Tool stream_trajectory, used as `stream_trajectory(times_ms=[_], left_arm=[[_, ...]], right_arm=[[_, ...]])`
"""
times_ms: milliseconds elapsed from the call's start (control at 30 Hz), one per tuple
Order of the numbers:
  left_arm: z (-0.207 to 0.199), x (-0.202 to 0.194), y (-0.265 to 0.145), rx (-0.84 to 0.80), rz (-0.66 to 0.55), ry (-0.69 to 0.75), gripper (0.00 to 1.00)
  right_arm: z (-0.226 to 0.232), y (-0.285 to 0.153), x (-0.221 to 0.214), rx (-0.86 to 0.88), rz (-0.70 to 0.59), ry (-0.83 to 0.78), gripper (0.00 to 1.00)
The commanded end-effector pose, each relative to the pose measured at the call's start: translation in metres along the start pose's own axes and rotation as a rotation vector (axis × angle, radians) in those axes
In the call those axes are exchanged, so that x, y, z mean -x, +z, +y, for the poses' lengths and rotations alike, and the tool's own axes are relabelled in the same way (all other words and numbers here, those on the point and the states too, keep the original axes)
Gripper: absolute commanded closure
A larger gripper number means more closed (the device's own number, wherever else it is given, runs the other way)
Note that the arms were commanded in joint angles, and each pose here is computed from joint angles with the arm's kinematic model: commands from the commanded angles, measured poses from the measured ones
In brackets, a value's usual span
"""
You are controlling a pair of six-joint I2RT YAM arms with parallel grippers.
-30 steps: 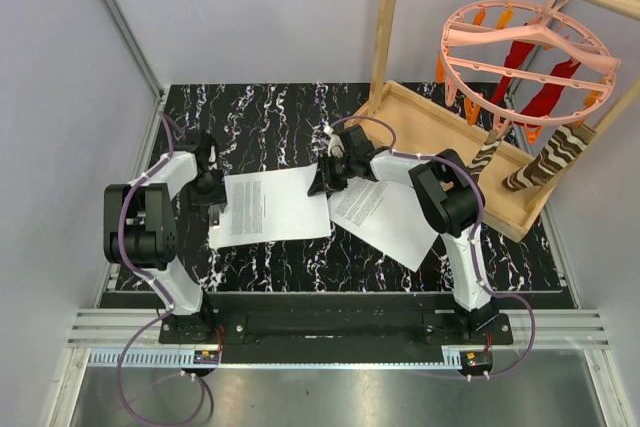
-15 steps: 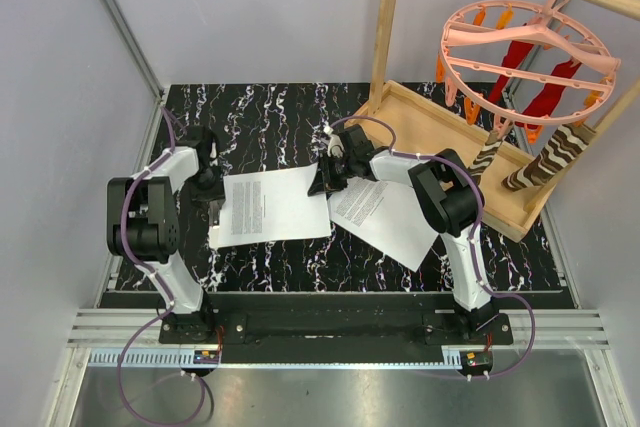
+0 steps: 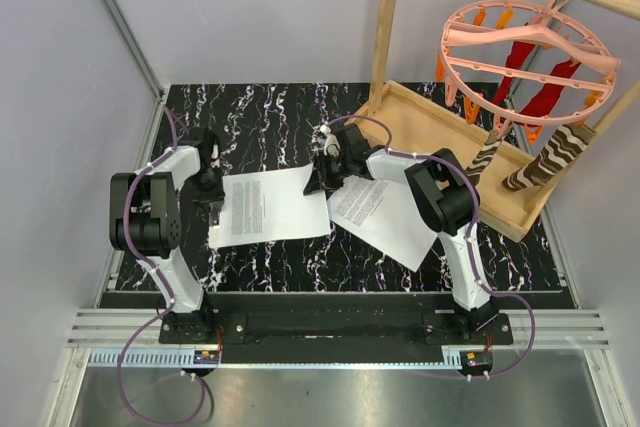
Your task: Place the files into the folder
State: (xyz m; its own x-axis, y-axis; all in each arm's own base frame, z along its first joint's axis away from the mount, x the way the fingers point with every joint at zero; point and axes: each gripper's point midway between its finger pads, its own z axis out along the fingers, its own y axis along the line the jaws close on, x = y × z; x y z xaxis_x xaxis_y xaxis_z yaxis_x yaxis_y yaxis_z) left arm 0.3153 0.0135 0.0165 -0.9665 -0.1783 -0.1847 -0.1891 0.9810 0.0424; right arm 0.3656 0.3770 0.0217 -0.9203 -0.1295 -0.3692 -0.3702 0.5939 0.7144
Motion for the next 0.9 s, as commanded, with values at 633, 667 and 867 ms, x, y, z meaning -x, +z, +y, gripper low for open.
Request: stream_trajectory(times_ms=[633,667,867], left_arm=[[-0.024,-0.004,-0.008,-0.254,-0.075,-0.039,1.00],[-0.022,-0.005,-0.009,-0.260,-0.081,-0.045,1.00],[-0.020,-0.003,-0.012,-0.292,-0.112,-0.055,1.00]], right_arm=[[-0.019,0.018,-0.018,-0.073,0.033,0.031,1.00],[-0.022,0.017,-0.018,-0.080,0.031,0.038,1.00],[-0.033,0.015,-0.022,-0.094,0.037,0.052,1.00]])
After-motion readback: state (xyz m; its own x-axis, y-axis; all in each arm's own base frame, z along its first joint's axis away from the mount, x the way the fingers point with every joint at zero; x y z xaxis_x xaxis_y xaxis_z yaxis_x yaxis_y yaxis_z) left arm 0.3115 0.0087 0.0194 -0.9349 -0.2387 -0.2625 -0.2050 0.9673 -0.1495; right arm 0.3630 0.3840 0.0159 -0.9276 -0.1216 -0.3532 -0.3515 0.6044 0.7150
